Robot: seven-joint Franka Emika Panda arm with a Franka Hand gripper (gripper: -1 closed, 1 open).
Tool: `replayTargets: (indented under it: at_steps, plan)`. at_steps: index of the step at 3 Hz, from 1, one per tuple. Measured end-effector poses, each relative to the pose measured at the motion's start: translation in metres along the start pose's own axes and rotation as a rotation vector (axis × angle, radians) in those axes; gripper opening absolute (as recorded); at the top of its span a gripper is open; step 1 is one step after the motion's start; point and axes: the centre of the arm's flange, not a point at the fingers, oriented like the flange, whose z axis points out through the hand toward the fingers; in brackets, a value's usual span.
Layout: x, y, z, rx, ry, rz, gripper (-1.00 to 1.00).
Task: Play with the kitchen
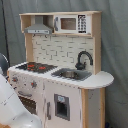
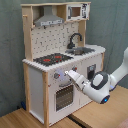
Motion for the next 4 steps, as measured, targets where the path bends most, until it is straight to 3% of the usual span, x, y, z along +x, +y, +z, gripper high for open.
replayTargets:
  at_steps: [2, 4]
  plan:
    - [0.007, -0.015, 0.018, 0.111, 0.045, 0.076, 1.00]
    - [0.026, -0.016, 0.037, 0.140, 0.064, 0.234, 1.00]
